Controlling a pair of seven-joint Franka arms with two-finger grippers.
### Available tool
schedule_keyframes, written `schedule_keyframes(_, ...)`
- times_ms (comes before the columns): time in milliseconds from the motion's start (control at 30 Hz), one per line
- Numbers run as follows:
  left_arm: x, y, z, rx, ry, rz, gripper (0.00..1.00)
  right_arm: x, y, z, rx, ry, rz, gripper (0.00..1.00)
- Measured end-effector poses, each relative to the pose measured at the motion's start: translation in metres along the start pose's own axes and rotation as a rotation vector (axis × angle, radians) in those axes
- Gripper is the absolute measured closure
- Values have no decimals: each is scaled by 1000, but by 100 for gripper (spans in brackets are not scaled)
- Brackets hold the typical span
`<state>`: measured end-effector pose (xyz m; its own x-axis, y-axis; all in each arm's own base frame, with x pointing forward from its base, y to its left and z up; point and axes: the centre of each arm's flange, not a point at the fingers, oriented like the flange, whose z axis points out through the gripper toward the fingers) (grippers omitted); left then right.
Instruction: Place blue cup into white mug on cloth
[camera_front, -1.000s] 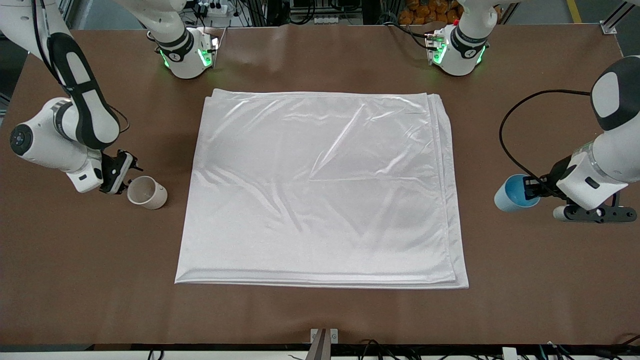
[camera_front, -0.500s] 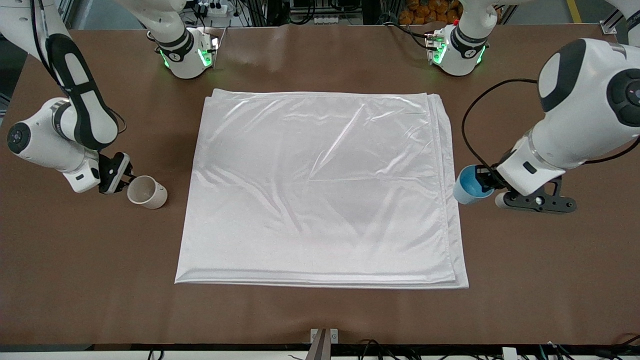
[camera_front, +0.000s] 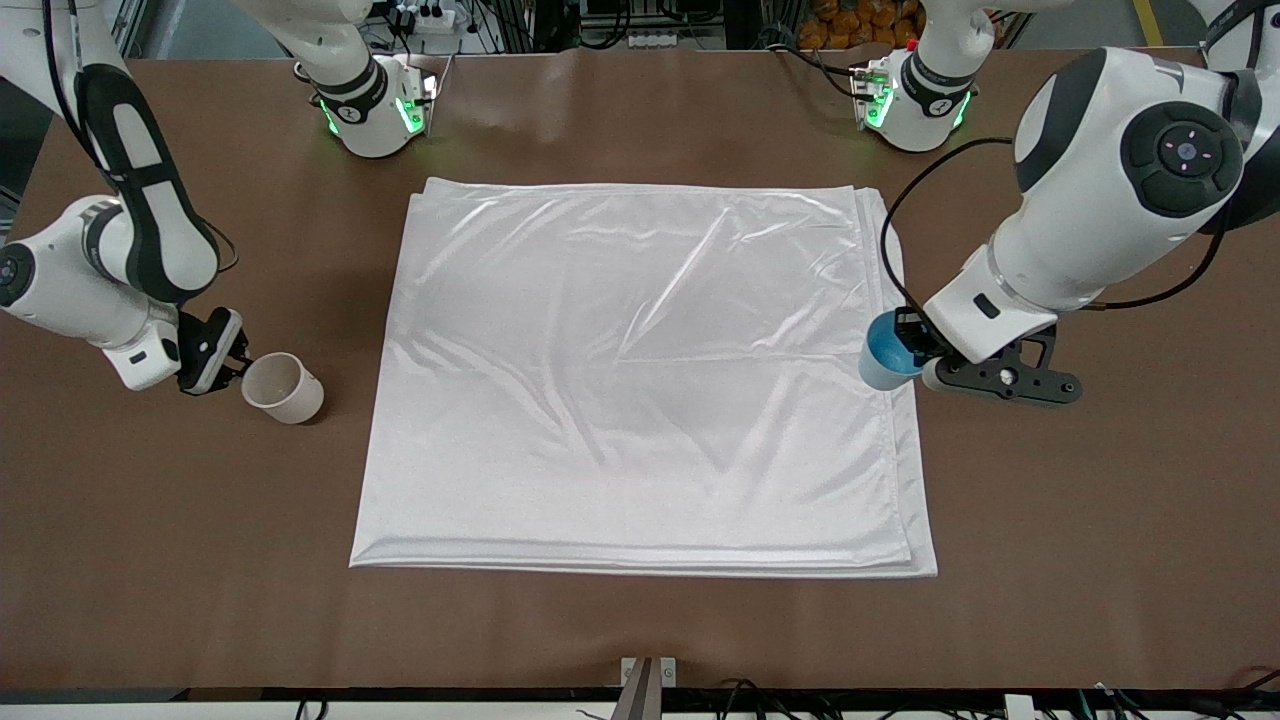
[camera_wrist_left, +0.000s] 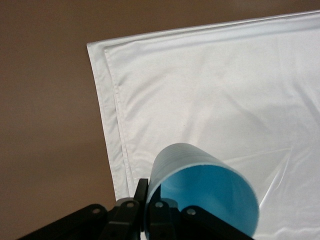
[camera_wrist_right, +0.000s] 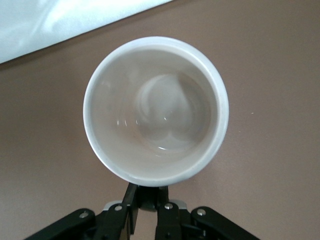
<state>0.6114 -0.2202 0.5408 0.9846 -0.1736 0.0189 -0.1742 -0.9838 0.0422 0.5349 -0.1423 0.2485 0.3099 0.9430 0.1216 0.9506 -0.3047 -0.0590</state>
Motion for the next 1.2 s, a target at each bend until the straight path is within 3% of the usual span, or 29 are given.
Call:
schedule_keyframes(200, -1, 8, 0, 0, -1, 2, 96, 10, 14, -25, 46, 19, -20, 81)
schedule_keyframes(367, -1, 6, 0, 0, 0, -3, 96, 39, 25, -46, 57, 31, -69, 81)
schedule_keyframes(767, 0, 1, -3, 0, 6, -15, 96, 165, 15, -56, 48, 28, -268, 81)
schedule_keyframes(1200, 2, -7, -7, 1, 13, -28, 96, 276, -34, -34, 89, -3, -261, 81)
